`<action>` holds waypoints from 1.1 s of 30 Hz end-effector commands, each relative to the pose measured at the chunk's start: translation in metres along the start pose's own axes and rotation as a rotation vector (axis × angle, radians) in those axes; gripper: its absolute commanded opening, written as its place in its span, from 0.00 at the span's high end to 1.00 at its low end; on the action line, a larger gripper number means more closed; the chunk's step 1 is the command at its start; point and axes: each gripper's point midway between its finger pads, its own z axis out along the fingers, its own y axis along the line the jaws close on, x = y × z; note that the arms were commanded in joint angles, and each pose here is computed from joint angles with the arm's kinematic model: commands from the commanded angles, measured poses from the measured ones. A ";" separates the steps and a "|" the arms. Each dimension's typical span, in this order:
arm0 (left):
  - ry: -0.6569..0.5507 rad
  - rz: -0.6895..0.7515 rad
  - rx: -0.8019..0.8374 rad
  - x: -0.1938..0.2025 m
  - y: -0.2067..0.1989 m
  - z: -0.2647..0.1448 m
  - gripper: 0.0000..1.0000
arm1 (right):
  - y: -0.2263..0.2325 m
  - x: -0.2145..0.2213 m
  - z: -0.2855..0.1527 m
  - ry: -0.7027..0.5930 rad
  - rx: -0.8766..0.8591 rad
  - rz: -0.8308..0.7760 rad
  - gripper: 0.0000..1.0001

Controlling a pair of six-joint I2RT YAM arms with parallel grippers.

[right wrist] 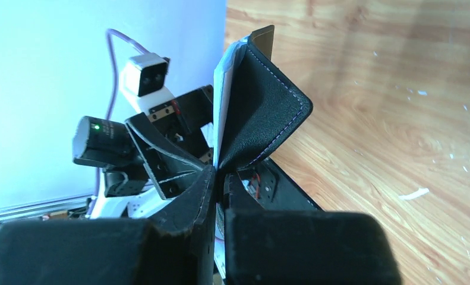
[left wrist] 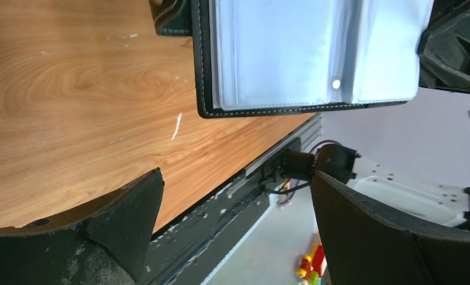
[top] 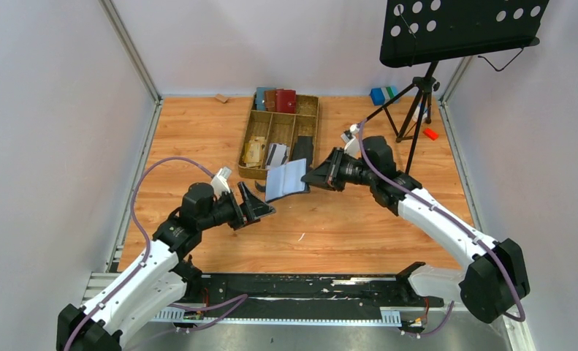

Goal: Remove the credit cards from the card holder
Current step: Remove the credit card from the card holder.

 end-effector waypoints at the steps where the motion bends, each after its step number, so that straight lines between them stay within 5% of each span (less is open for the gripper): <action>1: -0.103 -0.067 0.174 -0.034 -0.058 -0.009 0.00 | 0.047 -0.018 -0.016 -0.044 -0.192 -0.057 1.00; 5: -0.163 -0.167 0.375 -0.052 -0.092 -0.011 0.00 | 0.071 -0.013 -0.028 -0.018 -0.308 -0.079 1.00; 11: -0.226 -0.152 0.417 -0.072 -0.113 -0.018 0.00 | 0.087 -0.017 -0.045 -0.060 -0.364 -0.106 1.00; 17: -0.173 -0.197 0.327 -0.062 -0.087 -0.008 0.00 | 0.095 -0.015 -0.050 -0.064 -0.430 -0.078 1.00; 24: -0.265 -0.243 0.451 -0.072 -0.092 -0.025 0.02 | 0.085 -0.009 -0.051 -0.049 -0.441 -0.020 1.00; 29: -0.226 -0.177 0.541 -0.079 -0.122 -0.028 0.13 | 0.080 0.005 -0.043 0.070 -0.400 -0.040 1.00; 33: -0.207 -0.145 0.574 -0.081 -0.135 -0.029 0.40 | 0.084 0.005 -0.040 0.074 -0.376 -0.060 1.00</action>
